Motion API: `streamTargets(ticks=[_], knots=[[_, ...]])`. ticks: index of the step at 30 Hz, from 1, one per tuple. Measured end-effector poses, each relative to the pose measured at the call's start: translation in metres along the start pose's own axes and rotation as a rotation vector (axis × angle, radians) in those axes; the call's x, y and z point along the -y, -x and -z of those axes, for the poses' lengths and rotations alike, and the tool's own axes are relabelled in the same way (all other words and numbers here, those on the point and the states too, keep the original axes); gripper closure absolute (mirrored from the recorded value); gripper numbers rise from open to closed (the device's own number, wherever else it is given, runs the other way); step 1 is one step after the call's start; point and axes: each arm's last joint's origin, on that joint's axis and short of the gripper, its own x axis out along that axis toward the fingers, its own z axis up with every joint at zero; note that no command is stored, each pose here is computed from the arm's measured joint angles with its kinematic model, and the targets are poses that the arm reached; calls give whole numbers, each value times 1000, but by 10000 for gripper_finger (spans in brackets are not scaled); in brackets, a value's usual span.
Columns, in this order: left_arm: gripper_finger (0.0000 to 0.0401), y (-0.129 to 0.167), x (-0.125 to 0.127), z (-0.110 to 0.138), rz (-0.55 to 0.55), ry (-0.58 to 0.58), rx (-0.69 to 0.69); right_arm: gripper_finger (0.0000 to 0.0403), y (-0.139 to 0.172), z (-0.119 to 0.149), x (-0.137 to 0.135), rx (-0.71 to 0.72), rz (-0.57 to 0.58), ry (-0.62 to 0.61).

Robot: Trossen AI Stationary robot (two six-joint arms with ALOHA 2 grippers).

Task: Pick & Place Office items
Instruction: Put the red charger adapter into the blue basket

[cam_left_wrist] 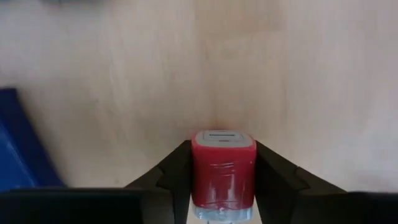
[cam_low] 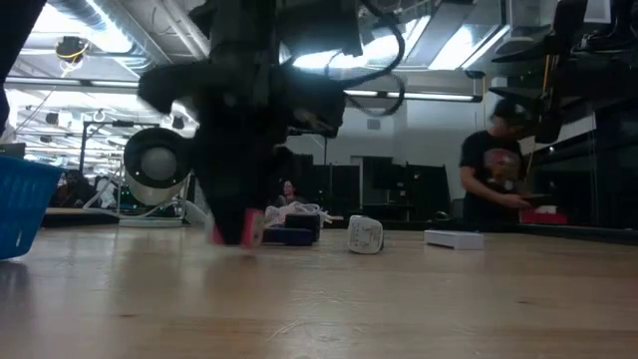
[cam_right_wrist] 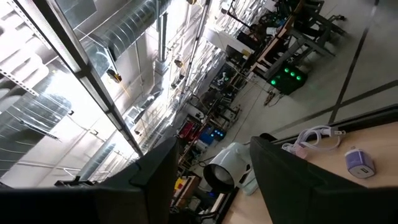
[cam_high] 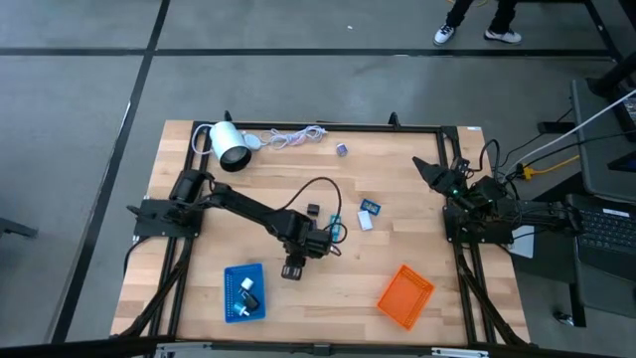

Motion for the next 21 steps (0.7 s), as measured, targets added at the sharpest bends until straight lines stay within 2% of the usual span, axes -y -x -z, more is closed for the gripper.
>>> streamTargets(ticks=[6,13,17,21], knots=[[277,35,-14,-2,49,55,99,198,0,1,1,-7,6,8],[277,111,-19,9,58,110,304,198,0,1,1,-12,7,10],[277,150,0,30,83,107,379,198,0,1,1,-13,8,8],[277,154,29,64,92,114,272,197,0,2,2,-18,14,8]])
